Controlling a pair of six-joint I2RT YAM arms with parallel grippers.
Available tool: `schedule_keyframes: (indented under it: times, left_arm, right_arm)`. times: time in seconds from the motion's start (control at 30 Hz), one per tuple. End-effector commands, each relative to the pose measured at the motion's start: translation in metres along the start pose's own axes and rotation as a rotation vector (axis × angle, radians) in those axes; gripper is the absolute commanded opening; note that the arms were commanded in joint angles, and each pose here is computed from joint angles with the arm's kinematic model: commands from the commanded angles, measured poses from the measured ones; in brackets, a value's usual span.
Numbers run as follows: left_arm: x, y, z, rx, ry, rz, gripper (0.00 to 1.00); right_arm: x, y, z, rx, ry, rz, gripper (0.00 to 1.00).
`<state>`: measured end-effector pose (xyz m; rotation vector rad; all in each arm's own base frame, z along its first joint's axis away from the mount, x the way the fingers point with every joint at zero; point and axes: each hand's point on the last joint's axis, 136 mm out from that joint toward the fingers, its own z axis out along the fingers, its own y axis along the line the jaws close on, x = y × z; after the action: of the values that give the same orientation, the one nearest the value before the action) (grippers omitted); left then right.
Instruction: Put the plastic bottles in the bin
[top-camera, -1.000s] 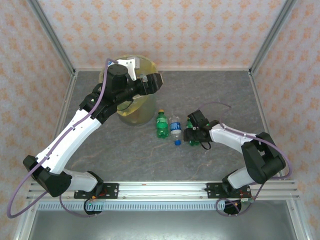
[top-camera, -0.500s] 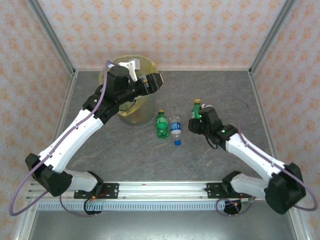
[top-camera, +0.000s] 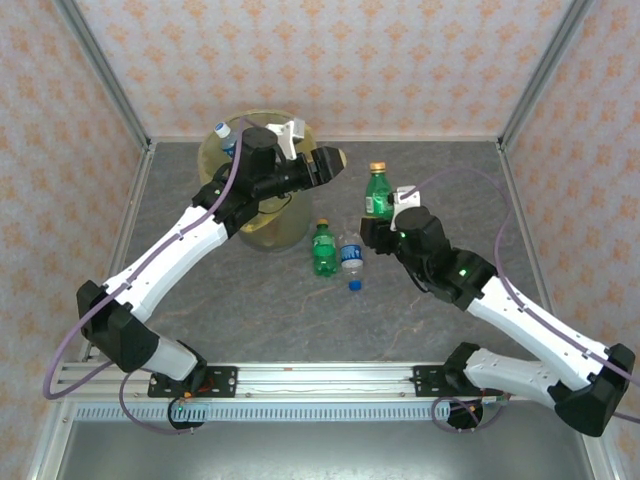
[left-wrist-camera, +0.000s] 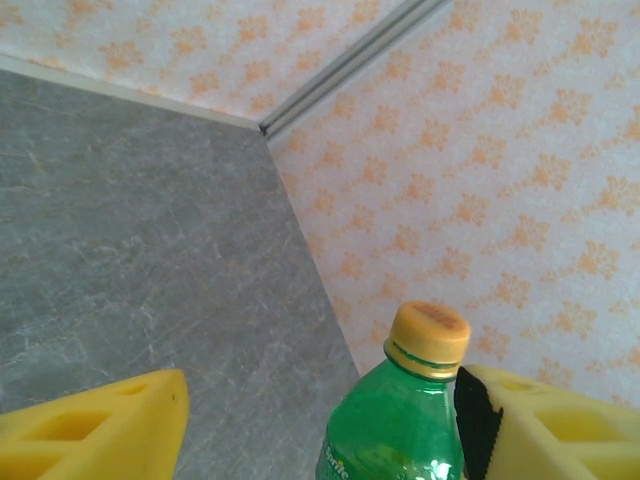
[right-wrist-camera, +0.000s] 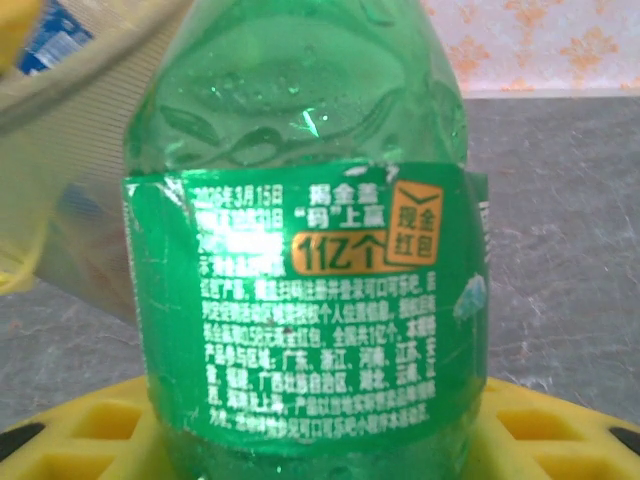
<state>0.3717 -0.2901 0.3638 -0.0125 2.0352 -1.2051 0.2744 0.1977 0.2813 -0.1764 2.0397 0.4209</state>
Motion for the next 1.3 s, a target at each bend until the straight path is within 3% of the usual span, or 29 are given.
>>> schedule_keyframes:
  times: [0.0, 0.3, 0.87, 1.13, 1.27]
  left_arm:
    - [0.000, -0.022, 0.005, 0.067, 0.018, 0.058, 0.69]
    - [0.002, -0.036, 0.008, 0.099, 0.032, 0.098, 0.64]
    - [0.015, -0.043, 0.022, 0.132, 0.090, 0.123, 0.54]
    - [0.008, -0.049, 0.020, 0.129, 0.072, 0.133, 0.39]
    - [-0.002, -0.060, 0.014, 0.142, 0.046, 0.139, 0.36]
  right_arm:
    - [-0.019, 0.015, -0.002, -0.007, -0.045, -0.035, 0.50]
    - [-0.022, 0.042, 0.005, -0.065, -0.037, -0.058, 0.50]
    - [-0.026, 0.050, 0.003, -0.097, -0.043, -0.064, 0.50]
    - [-0.027, 0.048, 0.002, -0.088, -0.050, -0.065, 0.51]
    - [-0.026, 0.043, 0.000, -0.076, -0.063, -0.048, 0.65]
